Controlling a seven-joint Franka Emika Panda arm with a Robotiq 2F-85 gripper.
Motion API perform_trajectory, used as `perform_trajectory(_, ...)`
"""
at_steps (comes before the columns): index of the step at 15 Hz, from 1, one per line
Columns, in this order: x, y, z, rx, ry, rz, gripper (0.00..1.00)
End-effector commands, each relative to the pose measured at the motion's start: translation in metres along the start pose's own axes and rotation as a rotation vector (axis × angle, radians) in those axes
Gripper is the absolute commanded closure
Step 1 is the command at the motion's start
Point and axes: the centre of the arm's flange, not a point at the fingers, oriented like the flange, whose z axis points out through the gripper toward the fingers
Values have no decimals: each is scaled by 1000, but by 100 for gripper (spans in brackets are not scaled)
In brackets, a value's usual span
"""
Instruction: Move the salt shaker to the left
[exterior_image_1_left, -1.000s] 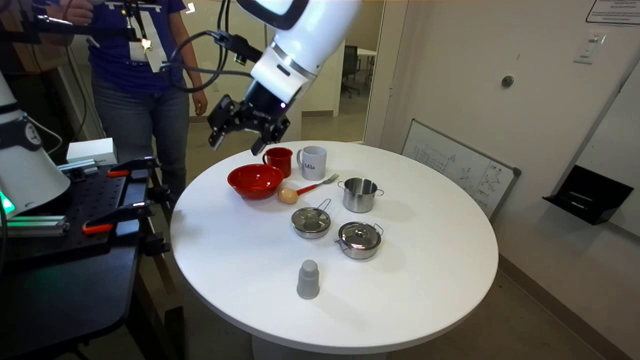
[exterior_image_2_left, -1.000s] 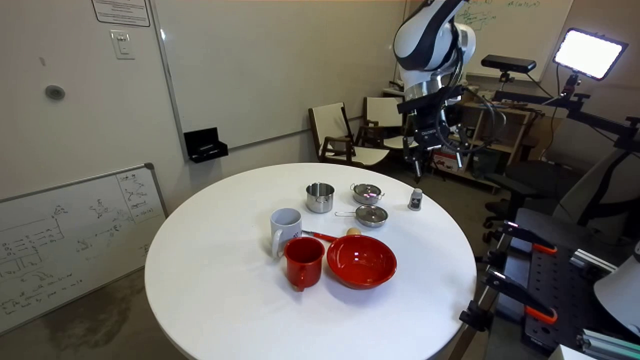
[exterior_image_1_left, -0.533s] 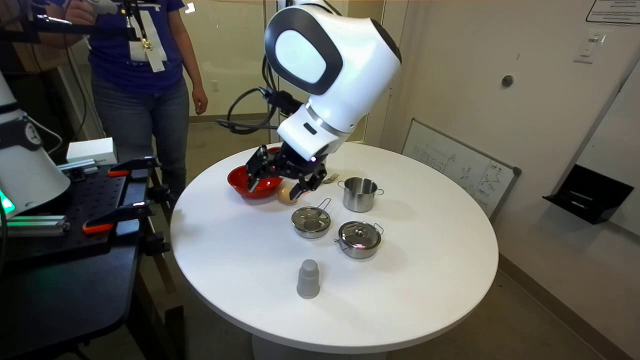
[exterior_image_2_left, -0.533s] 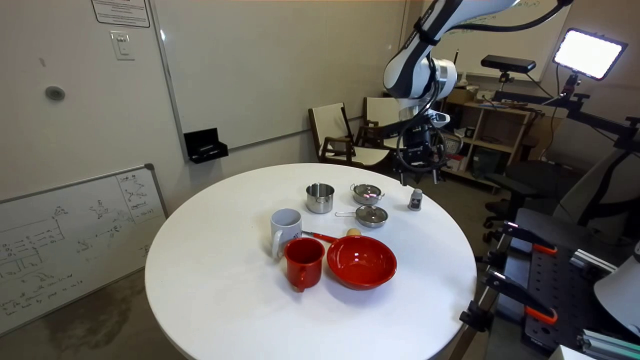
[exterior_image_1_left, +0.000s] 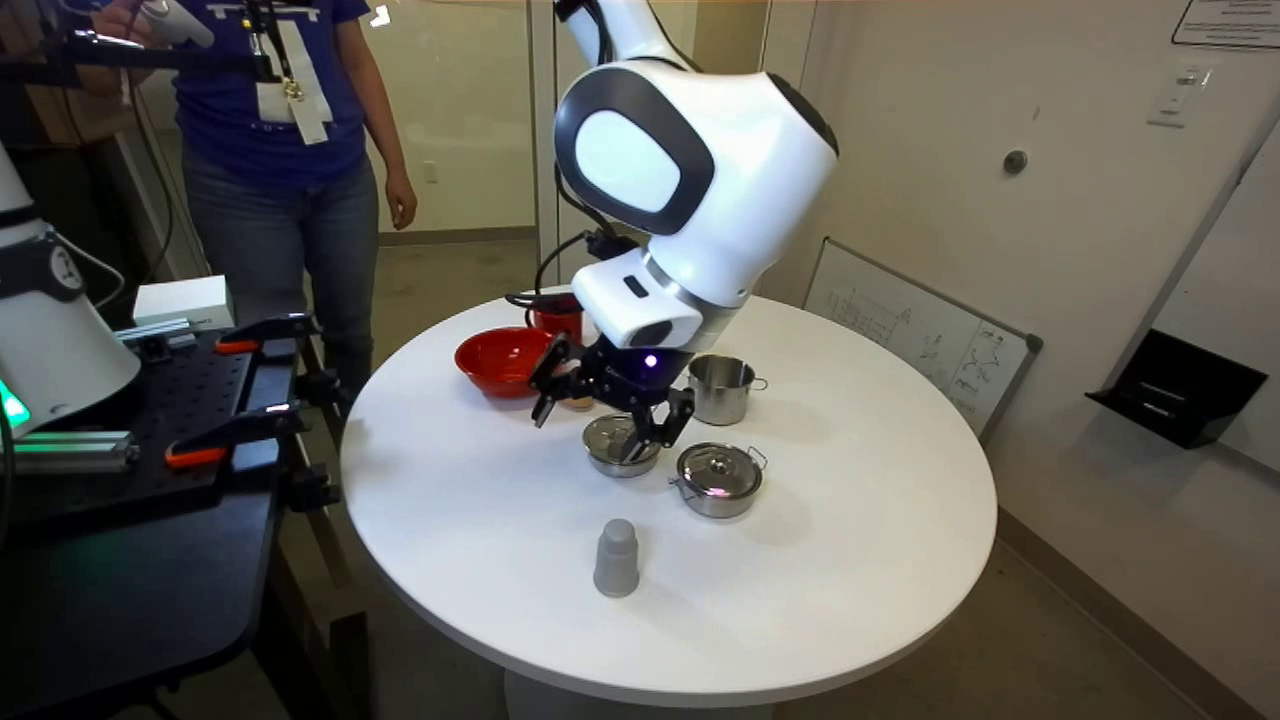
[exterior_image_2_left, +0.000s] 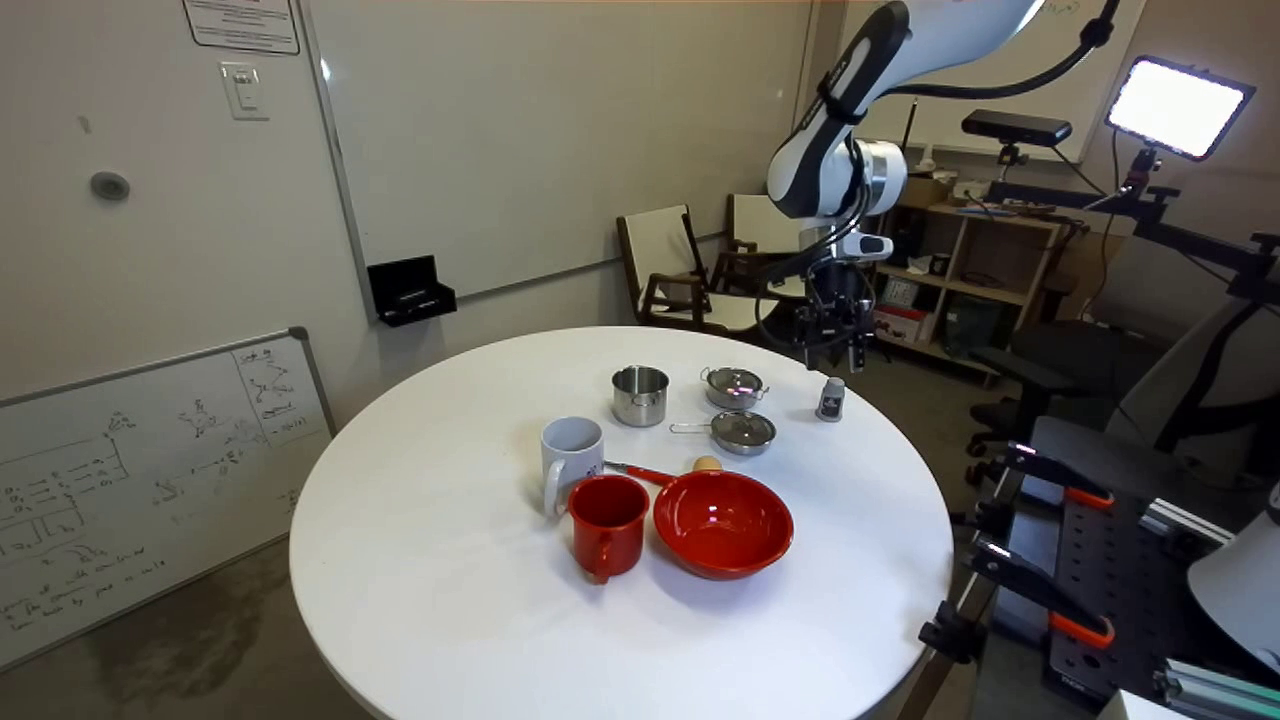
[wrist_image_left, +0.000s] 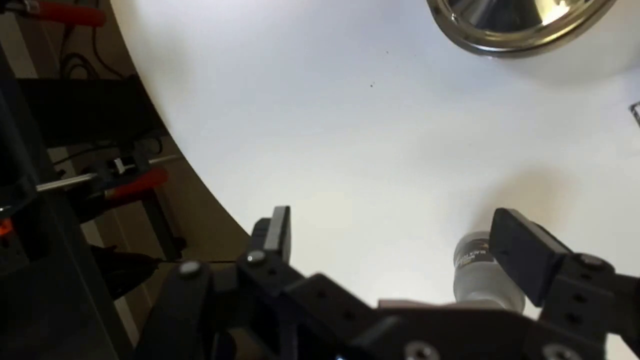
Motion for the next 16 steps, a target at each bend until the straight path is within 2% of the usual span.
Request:
perform_trajectory(1,9,-10,5,14,23,156,0)
perform_trajectory(5,17,-13,5,23,43,262,0)
perform_trajectory(12,36,-22,1,34,70,363,0)
perform_trajectory(14,39,-22,1,12,37,357,0)
perform_trajectory(16,38,-13,3,22,40,347,0)
